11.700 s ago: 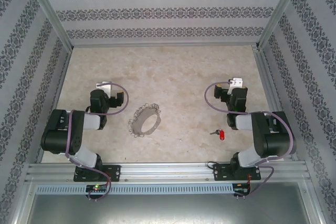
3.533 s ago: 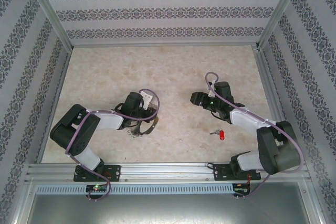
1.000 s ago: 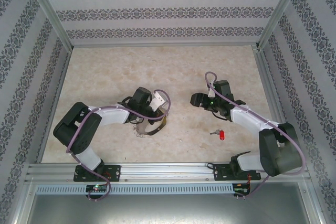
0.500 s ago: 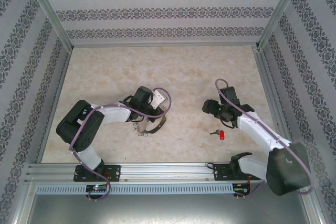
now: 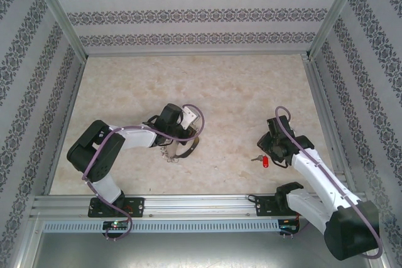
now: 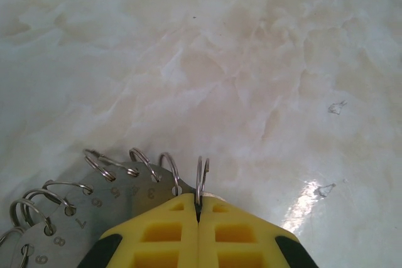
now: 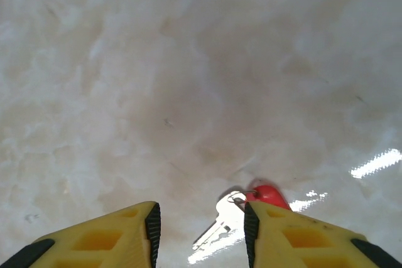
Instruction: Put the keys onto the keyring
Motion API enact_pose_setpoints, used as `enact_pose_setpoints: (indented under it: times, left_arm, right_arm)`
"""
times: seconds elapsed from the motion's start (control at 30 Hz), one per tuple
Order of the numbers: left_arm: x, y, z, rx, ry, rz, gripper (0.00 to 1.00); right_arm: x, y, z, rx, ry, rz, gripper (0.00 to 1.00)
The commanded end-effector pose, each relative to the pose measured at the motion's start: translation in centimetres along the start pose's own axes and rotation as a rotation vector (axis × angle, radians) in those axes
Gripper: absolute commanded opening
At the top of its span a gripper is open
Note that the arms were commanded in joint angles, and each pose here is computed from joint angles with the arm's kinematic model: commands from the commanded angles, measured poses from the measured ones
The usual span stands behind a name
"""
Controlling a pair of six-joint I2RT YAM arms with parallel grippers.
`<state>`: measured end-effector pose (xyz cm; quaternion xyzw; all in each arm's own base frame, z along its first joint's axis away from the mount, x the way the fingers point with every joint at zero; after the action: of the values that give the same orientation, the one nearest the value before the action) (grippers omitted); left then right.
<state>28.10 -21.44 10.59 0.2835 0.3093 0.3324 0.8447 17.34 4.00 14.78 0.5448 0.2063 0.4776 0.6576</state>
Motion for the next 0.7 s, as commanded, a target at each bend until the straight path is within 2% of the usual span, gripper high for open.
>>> enact_pose_setpoints:
  times: [0.0,0.27,0.67]
  left_arm:
    - [-1.1,0.1,1.0,-0.054,-0.024,-0.032,0.00]
    - [-1.4,-0.1,0.8,-0.058,-0.029,-0.045,0.00]
    - [-1.4,-0.3,0.7,-0.050,-0.041,-0.041,0.00]
  right_arm:
    - [-0.7,-0.8,-0.7,0.052,-0.101,-0.045,0.43]
    - [-0.2,-2.5,-0.8,0.107,-0.131,-0.051,0.44]
    - [-0.5,-3.5,-1.2,0.127,-0.148,-0.058,0.43]
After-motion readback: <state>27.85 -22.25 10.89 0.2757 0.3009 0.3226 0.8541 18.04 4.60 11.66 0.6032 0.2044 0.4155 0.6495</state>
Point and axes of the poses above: each hand's point on the last joint's axis, 136 mm out from that joint toward the fingers, its own y axis back along the fingers, its own x axis along the line the jaws close on, z = x × y, the point moved 9 cm from there along y, back along the fingers, and after that the axes turned 11 degrees about y, right-handed, at the moved point
